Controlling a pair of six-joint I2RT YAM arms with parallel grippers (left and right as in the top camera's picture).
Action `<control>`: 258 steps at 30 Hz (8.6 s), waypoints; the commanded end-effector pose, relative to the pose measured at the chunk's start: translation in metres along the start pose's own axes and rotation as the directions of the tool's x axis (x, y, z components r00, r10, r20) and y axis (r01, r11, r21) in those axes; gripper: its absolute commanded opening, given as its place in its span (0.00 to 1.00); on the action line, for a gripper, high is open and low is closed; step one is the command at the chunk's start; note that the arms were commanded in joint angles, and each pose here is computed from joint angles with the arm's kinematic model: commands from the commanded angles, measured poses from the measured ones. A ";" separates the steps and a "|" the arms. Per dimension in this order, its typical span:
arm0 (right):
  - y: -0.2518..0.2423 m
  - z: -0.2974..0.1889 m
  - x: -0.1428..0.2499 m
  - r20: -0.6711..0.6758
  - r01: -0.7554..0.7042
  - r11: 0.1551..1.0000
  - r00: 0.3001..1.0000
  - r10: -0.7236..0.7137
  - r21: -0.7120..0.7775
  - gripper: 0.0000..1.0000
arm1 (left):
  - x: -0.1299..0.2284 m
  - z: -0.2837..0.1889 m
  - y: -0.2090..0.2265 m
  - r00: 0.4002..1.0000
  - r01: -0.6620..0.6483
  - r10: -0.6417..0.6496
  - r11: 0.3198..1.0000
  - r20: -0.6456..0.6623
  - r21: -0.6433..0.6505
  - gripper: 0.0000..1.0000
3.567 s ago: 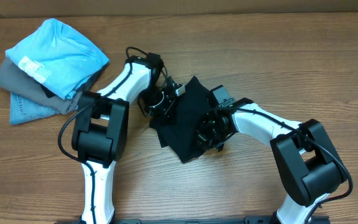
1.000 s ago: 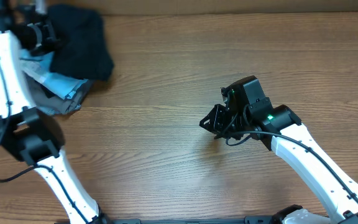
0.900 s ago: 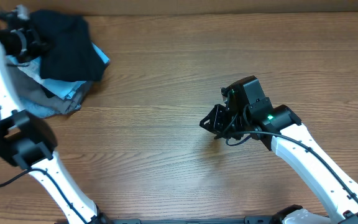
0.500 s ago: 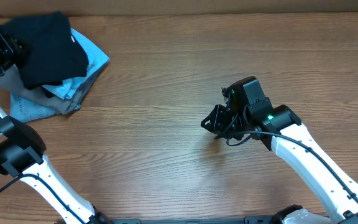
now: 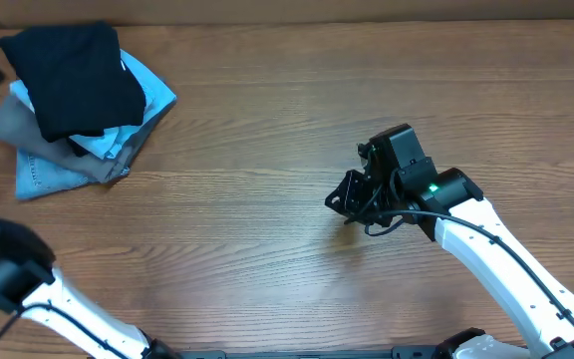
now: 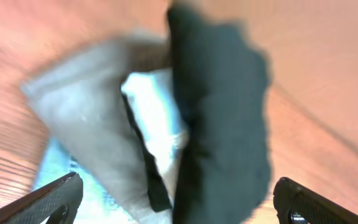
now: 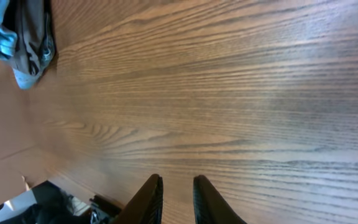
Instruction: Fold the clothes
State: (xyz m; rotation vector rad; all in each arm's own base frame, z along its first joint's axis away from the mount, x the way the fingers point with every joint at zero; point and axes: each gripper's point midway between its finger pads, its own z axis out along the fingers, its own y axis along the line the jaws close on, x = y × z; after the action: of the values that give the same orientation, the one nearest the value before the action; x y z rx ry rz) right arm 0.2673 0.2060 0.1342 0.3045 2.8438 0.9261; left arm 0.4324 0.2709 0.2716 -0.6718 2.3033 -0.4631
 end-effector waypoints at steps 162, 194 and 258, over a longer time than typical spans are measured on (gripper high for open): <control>-0.132 -0.145 -0.026 0.927 0.289 0.916 0.167 -0.335 0.279 1.00 | 0.189 -0.230 -0.308 0.712 -0.697 0.674 0.713 0.197 0.078 1.00; -0.132 -0.145 -0.026 0.927 0.288 0.916 0.168 -0.335 0.279 1.00 | 0.188 -0.229 -0.308 0.712 -0.696 0.674 0.713 0.195 0.078 1.00; -0.132 -0.145 -0.026 0.927 0.288 0.916 0.168 -0.335 0.279 1.00 | 0.337 -0.022 -0.125 0.450 -0.695 0.560 0.709 0.695 -0.121 1.00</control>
State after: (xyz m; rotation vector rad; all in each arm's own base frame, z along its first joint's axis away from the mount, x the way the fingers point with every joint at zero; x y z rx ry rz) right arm 0.2455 0.0160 0.1748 0.1566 1.5862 0.3260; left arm 0.2459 -0.0206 0.1791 0.1544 1.5539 -0.0267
